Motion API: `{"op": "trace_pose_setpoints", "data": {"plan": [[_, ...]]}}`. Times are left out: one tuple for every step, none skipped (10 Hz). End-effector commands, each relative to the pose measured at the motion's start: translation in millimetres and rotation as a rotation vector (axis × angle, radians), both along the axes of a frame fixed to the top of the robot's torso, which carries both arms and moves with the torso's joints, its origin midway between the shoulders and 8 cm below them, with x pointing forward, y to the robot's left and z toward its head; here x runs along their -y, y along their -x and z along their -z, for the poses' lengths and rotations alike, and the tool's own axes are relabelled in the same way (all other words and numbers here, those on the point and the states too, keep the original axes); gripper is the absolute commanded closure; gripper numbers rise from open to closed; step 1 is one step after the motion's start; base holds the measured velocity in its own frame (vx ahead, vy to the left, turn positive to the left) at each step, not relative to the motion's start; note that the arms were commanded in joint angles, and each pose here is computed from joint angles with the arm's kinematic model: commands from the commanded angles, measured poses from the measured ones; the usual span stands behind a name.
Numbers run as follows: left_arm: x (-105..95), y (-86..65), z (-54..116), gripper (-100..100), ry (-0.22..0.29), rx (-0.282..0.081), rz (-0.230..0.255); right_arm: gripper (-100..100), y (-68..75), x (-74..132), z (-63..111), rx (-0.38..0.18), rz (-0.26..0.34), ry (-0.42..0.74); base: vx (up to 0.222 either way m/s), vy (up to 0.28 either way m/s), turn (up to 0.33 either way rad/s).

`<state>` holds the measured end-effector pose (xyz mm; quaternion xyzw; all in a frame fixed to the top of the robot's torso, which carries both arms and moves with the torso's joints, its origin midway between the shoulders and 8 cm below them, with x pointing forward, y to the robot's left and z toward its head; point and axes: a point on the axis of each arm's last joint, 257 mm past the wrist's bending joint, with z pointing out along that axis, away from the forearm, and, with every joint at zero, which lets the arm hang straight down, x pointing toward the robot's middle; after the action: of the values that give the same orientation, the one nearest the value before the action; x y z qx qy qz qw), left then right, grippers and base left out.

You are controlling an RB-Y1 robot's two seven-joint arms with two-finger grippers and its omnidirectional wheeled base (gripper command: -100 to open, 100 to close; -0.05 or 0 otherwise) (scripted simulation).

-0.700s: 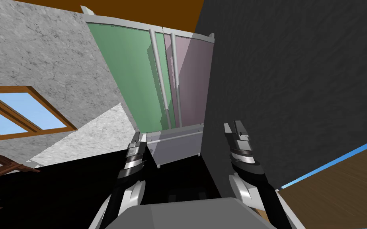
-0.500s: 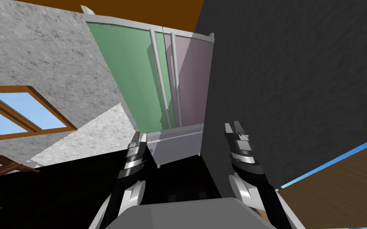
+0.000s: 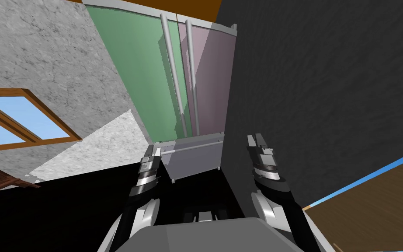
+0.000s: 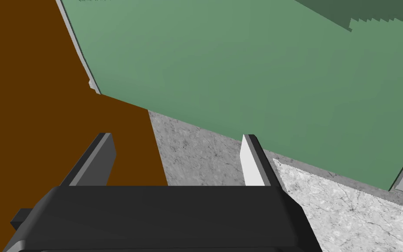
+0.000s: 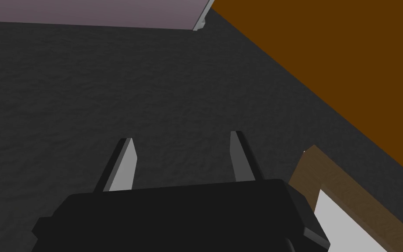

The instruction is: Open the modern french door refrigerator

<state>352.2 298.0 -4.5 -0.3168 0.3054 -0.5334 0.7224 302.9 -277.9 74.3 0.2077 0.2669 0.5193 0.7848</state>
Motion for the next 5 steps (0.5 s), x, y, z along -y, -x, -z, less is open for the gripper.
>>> {"op": "trace_pose_setpoints", "data": {"plan": [[0.0, 0.0, 0.0, 0, 0.0, 0.0, 0.0, 0, 0.0, 0.0, 0.0, 0.0, 0.0, 0.0, 0.0, 0.0, 0.0], [0.0, 0.0, 0.0, 0, 0.0, 0.0, 0.0, 0, 0.0, 0.0, 0.0, 0.0, 0.0, 0.0, 0.0, 0.0, 0.0], [3.2, -1.6, 2.6, -100, -0.032, -0.008, 0.018, 0, 0.0, 0.0, 0.0, 0.0, 0.0, 0.0, 0.017, -0.004, 0.002], [5.4, -2.8, 5.3, -100, -0.055, -0.014, 0.031, 0, -0.1, 0.0, 0.2, 0.0, 0.0, 0.0, 0.023, -0.011, 0.002], [7.4, -4.2, 8.9, -100, -0.078, -0.021, 0.044, 0, -0.1, 0.0, 0.2, -0.001, 0.0, 0.0, 0.031, -0.013, 0.003]]}}
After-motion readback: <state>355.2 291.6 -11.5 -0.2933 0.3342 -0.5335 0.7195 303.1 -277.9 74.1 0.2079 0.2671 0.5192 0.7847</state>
